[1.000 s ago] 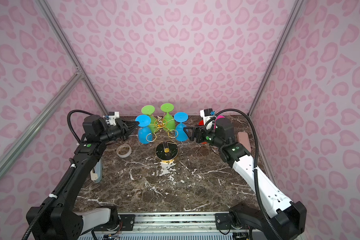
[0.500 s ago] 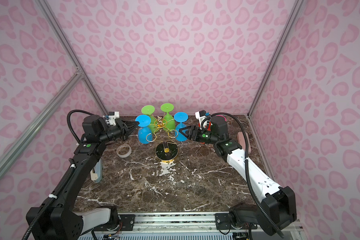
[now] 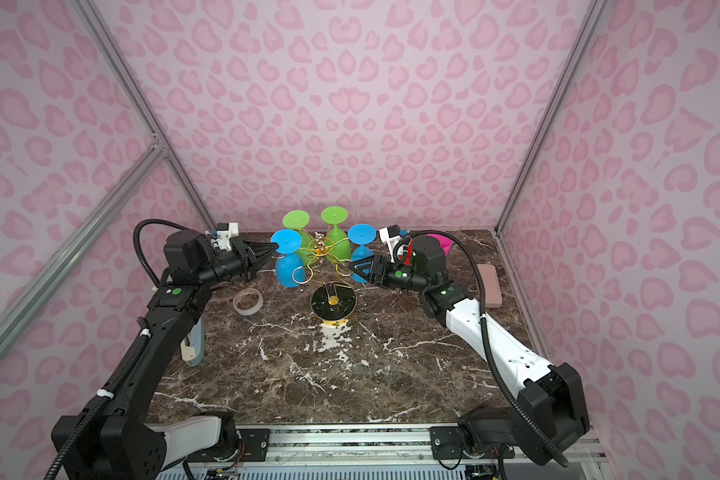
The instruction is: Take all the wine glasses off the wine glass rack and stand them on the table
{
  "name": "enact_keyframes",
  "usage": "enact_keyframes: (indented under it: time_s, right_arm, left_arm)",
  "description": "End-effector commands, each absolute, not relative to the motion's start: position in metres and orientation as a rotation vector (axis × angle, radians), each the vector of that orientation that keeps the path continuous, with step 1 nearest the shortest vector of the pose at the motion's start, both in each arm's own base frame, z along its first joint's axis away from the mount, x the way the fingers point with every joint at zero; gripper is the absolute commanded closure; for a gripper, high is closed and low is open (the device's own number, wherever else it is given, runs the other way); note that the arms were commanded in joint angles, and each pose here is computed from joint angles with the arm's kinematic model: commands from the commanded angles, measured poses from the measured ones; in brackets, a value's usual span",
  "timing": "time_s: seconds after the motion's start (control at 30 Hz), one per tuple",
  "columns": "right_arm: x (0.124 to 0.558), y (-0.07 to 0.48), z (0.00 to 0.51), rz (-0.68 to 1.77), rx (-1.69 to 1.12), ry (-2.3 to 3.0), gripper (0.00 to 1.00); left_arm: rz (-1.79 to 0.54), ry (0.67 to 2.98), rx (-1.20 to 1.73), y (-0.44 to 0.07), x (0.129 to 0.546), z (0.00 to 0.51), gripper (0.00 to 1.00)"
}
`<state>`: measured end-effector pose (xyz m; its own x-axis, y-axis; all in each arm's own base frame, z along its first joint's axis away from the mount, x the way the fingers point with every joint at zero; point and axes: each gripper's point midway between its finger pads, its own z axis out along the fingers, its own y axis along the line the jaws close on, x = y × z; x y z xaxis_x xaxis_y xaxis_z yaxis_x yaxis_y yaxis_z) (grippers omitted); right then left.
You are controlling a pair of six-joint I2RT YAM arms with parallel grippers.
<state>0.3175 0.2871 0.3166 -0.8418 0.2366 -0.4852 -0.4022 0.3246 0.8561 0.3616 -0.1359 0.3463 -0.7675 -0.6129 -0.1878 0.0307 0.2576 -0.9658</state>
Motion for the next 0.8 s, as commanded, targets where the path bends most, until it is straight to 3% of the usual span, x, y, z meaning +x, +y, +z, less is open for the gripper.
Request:
enact_keyframes:
  time_s: [0.0, 0.2, 0.77]
  right_arm:
    - [0.3173, 0.2944, 0.3256, 1.62, -0.162, 2.009, 0.54]
    - [0.3171, 0.2989, 0.323, 1.616, -0.167, 2.019, 0.59]
    - [0.3183, 0.3042, 0.321, 1.643, -0.158, 2.013, 0.92]
  left_arm:
    - [-1.562, 1.949, -0.445, -0.1383, 0.3617, 0.3585, 0.96]
    - [-1.562, 1.948, -0.445, -0.138, 0.3621, 0.3591, 0.96]
    - [-1.564, 1.949, -0.444, -0.1375, 0.3626, 0.3581, 0.96]
